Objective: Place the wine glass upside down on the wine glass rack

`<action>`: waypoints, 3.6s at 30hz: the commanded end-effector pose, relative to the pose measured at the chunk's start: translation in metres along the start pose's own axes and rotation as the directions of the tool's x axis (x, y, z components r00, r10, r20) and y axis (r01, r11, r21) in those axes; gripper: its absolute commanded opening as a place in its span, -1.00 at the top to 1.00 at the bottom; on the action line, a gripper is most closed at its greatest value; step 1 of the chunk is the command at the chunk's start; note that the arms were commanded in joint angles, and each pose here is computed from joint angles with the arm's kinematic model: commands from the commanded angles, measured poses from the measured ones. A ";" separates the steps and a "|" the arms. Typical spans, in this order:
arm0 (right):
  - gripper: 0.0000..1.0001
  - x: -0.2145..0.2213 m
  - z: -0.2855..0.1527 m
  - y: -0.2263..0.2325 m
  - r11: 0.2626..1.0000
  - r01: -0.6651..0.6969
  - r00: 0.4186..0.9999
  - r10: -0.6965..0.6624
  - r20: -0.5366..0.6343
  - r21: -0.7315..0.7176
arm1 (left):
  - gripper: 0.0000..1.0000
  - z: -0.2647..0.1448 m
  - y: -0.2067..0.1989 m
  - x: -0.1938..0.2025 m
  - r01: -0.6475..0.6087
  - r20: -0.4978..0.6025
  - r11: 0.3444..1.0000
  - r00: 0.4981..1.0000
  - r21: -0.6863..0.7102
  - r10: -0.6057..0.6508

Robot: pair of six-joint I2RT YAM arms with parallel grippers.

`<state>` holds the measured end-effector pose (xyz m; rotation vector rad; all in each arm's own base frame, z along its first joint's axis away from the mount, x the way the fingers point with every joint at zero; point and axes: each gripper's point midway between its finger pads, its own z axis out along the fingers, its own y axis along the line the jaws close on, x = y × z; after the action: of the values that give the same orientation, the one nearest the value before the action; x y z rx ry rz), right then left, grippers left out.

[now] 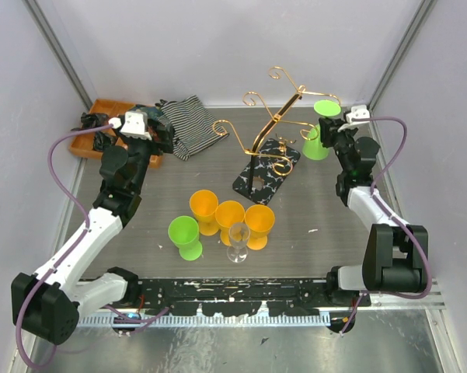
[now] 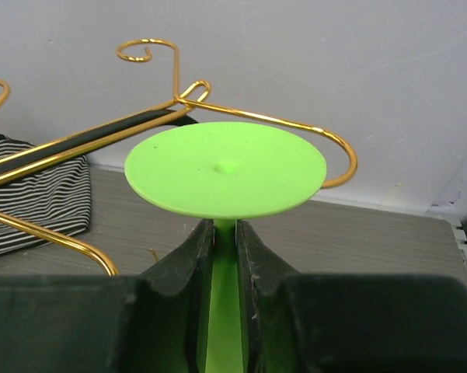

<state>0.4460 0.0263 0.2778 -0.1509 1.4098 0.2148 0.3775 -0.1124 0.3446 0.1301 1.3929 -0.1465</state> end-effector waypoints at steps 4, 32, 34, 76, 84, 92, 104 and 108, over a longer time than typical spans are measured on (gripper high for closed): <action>0.98 -0.032 0.023 0.000 0.998 0.055 0.994 -0.055 0.091 -0.003 | -0.83 -0.003 0.007 -0.011 -0.022 0.043 0.999 0.999 -0.030 0.023; 0.98 -0.003 0.077 -0.034 0.995 -0.007 0.993 -0.005 0.120 0.100 | -0.84 0.012 0.005 -0.005 -0.064 0.012 0.997 0.998 -0.032 0.064; 0.98 -0.002 0.080 -0.037 0.994 -0.011 0.993 -0.003 0.122 0.109 | -0.85 0.013 0.006 -0.004 -0.068 0.010 0.997 0.998 -0.032 0.069; 0.98 0.007 0.048 -0.047 0.976 0.050 0.998 -0.057 0.030 0.213 | -0.86 0.001 0.009 -0.007 -0.060 0.022 0.997 0.998 -0.038 0.061; 0.99 0.008 0.055 -0.033 0.985 0.060 0.998 -0.064 0.017 0.164 | -0.86 -0.006 0.009 -0.008 -0.056 0.025 0.998 0.998 -0.036 0.057; 0.91 0.015 0.068 -0.023 0.993 0.046 0.999 -0.046 -0.004 0.112 | -0.87 -0.010 0.011 -0.002 -0.061 0.008 0.997 0.998 -0.036 0.062; 0.04 0.008 0.055 -0.028 0.984 0.095 0.995 -0.092 -0.032 0.148 | -0.90 -0.013 0.007 0.009 -0.059 -0.033 0.998 0.998 -0.015 0.058; -0.48 0.005 0.038 -0.033 0.975 0.112 0.993 -0.105 -0.045 0.193 | -0.91 -0.016 0.008 0.011 -0.063 -0.041 0.998 0.997 -0.015 0.062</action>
<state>0.5123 0.0007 0.2440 -0.0486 1.5162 0.0197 0.3717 -0.1032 0.3351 0.1630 1.4229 -0.0743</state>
